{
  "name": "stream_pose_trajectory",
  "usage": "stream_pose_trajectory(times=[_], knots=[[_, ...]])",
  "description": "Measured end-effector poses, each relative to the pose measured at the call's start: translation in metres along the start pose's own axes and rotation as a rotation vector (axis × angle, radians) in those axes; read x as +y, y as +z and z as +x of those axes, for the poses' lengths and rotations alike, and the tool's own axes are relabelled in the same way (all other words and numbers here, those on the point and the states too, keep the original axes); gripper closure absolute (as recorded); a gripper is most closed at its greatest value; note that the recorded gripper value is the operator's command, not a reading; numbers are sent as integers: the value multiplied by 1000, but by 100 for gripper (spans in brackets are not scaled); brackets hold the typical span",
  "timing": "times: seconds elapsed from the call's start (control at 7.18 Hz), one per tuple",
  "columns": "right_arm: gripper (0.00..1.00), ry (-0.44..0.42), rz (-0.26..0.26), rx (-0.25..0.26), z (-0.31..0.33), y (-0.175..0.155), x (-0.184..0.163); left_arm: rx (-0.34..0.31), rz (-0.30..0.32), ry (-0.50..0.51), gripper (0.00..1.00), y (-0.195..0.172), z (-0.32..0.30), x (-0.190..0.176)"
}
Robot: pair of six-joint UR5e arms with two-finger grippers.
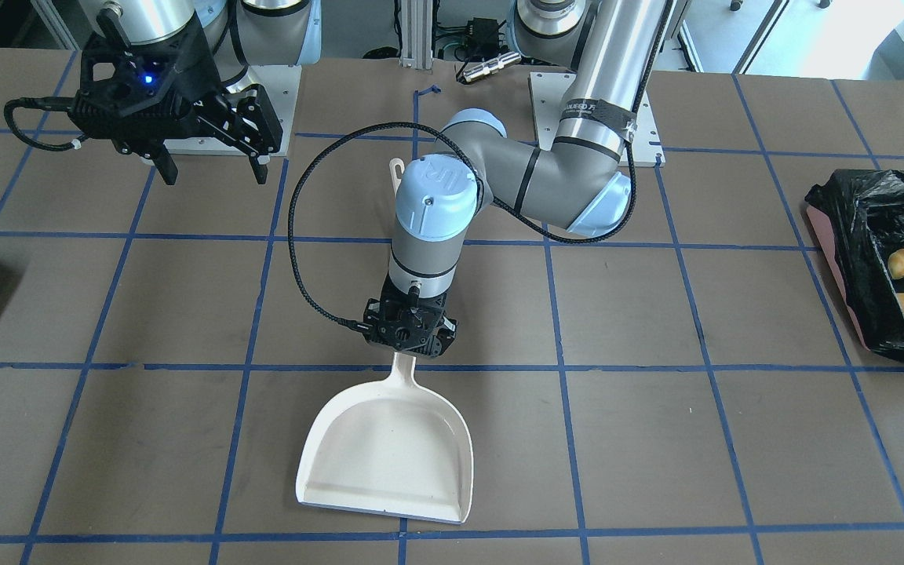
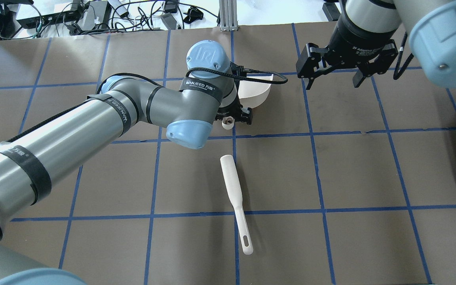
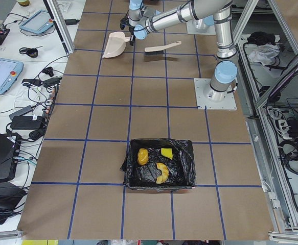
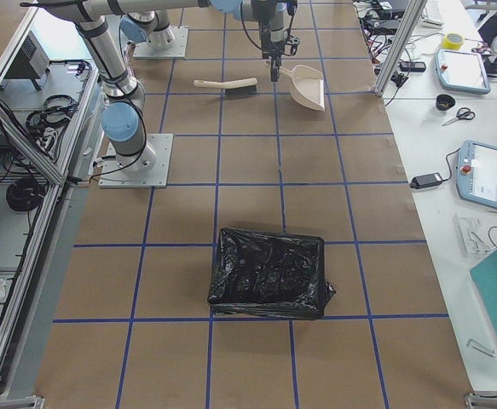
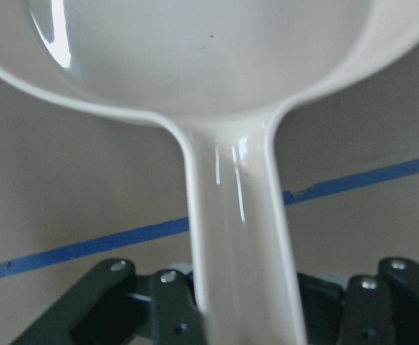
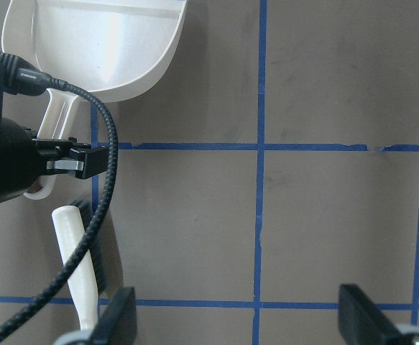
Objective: Sweep and dump trash in nearest bin
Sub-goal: 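Lower the dustpan onto the table above the brush and open the left gripper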
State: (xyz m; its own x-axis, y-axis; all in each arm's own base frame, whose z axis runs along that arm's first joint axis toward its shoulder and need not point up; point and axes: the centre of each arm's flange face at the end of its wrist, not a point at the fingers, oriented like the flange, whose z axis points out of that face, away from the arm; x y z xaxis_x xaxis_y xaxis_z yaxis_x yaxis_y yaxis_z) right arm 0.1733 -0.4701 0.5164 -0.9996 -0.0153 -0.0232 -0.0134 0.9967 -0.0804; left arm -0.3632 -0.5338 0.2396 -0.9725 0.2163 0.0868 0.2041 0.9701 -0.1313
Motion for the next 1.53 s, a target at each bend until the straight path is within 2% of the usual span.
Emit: stream_pose_trajectory(times=[0.42, 0.56, 0.7, 0.84, 1.53], knots=[[0, 0, 0, 0, 0, 0, 0, -1, -15, -28, 100, 9, 8, 5], [0, 0, 0, -1, 0, 0, 0, -1, -18, -37, 84, 11, 12, 7], [0, -1, 0, -1, -1, 0, 0, -1, -22, -39, 34, 14, 14, 8], [0, -1, 0, -1, -1, 0, 0, -1, -24, -43, 0, 15, 15, 8], [0, -2, 0, -2, -1, 0, 0, 3, -9, -110, 0, -6, 16, 7]])
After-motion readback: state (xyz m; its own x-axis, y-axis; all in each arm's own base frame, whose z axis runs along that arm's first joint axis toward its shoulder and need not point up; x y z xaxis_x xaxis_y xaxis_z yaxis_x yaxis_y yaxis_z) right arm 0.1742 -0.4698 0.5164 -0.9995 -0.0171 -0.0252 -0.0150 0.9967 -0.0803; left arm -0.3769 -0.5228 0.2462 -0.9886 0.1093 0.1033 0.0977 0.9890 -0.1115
